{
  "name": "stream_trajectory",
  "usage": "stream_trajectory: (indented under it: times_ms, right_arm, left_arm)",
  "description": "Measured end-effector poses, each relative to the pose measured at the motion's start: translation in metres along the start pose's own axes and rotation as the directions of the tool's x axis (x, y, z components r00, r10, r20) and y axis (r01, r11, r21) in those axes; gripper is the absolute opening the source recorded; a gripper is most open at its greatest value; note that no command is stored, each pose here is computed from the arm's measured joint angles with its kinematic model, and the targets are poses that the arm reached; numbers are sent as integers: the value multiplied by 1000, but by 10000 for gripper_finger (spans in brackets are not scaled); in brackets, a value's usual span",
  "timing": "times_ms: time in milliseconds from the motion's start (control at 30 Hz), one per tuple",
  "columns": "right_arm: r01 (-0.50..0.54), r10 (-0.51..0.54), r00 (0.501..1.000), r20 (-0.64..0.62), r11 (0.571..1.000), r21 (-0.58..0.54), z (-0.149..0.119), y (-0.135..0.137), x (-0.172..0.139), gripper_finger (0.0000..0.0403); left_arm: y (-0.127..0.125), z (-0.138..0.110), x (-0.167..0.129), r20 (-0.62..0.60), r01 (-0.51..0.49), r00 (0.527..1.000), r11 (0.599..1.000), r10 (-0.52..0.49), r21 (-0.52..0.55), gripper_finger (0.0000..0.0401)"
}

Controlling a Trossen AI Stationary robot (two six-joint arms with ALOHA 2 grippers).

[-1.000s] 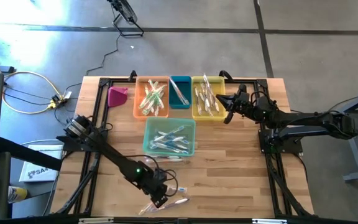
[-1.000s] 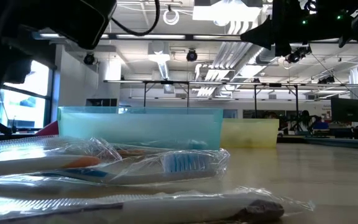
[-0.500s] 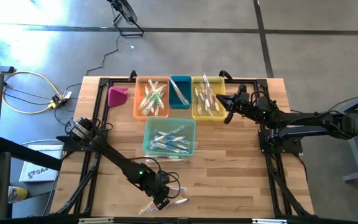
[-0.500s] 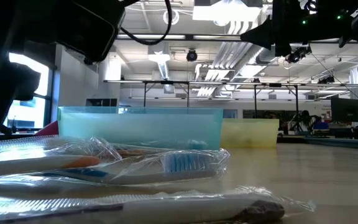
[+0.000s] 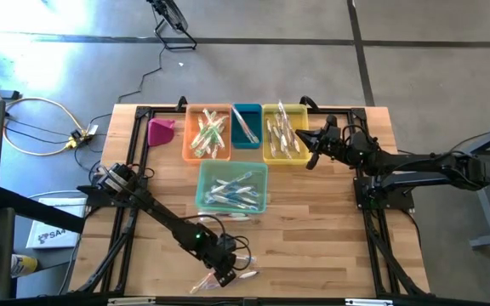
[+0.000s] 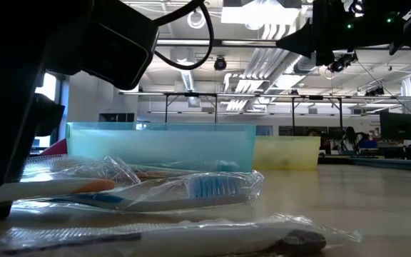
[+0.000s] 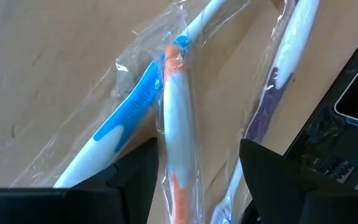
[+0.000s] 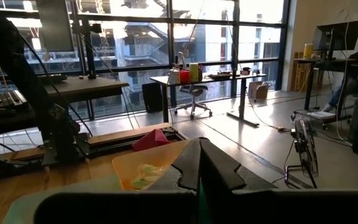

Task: Pick & Place Toothbrushes
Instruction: Put the orange toothbrush into the blue bin

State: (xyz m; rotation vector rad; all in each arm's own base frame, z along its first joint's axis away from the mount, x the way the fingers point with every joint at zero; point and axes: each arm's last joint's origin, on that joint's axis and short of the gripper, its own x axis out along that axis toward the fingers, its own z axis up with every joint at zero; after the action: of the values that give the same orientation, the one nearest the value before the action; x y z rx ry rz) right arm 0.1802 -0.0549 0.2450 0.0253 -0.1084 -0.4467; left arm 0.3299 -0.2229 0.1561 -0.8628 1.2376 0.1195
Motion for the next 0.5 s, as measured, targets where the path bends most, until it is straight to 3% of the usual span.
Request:
stream_trajectory:
  times_ms: [167,500]
  right_arm:
    - [0,0,1000,-1,1000,0,0,0,0,2]
    - [0,0,1000,-1,1000,0,0,0,0,2]
  left_arm:
    - [1,0,0,-1,-4,1000,1000,4,0,200]
    - [4,1,1,2,-29,1000,1000,29,12,111]
